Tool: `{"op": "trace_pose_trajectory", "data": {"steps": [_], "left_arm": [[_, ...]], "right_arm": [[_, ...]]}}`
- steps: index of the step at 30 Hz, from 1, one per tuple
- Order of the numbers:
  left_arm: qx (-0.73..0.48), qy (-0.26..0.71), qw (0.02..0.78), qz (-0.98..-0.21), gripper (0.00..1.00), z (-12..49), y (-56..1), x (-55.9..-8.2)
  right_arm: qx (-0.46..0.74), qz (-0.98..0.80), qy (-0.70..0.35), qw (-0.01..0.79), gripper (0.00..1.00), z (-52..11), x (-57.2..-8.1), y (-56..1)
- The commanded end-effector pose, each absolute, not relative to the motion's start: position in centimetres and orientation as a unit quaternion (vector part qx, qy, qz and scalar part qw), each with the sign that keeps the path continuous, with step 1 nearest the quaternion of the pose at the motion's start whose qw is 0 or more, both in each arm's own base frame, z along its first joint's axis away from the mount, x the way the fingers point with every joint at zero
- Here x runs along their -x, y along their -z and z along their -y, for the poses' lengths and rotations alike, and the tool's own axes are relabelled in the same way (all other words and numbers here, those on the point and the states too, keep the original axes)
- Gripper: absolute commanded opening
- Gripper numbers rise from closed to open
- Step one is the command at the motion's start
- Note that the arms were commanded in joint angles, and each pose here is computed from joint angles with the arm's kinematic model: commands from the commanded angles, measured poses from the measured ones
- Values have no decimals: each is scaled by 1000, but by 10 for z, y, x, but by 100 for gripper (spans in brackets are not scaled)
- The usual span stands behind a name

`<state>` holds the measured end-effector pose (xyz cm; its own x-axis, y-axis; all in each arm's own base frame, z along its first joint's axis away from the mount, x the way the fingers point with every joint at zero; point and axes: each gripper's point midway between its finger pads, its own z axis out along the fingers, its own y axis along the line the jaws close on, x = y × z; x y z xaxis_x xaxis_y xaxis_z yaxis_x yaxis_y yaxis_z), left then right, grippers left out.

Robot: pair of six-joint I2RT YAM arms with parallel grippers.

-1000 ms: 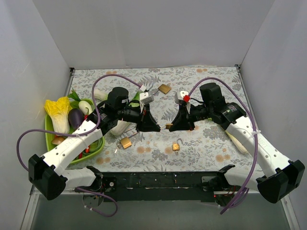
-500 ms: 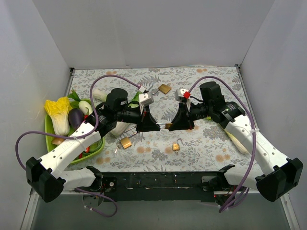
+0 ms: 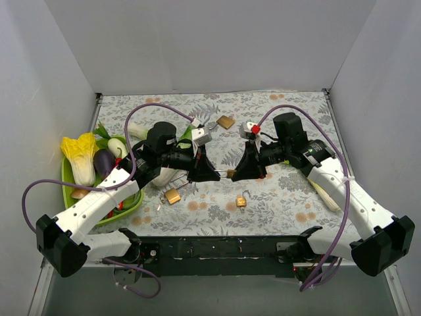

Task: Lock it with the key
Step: Lock the lock.

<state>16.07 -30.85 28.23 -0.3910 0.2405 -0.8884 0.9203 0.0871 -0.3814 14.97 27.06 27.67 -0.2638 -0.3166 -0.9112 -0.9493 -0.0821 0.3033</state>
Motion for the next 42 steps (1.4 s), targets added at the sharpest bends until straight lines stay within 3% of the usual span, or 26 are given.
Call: {"op": "trace_pose_trajectory", "data": {"steps": [1,14,27,30,31,32,38,42], "left_arm": [[-446,525,404,-602,0,335,-316,-173],[-468,498,442,-581,0,332,-313,-176],[-451,532,371,-613,0,311,-297,-162],[-455,526,364,-620,0,297,-289,-164],[-458,521,364,-622,0,295,-287,-164],[-467,512,365,-622,0,291,-284,-163],[-486,502,349,-625,0,283,-271,-154],[-492,502,346,-622,0,282,-268,-153]], "right_arm": [[548,-548,-559,294,1,-290,-133,-290],[528,-545,-604,243,1,-294,-123,-294],[537,-575,-555,271,1,-288,-141,-285],[539,-593,-533,273,19,-279,-147,-281],[536,-602,-529,267,32,-276,-148,-284],[534,-608,-524,265,36,-273,-149,-284],[528,-642,-495,255,50,-251,-161,-280],[529,-648,-486,254,51,-248,-164,-280]]}}
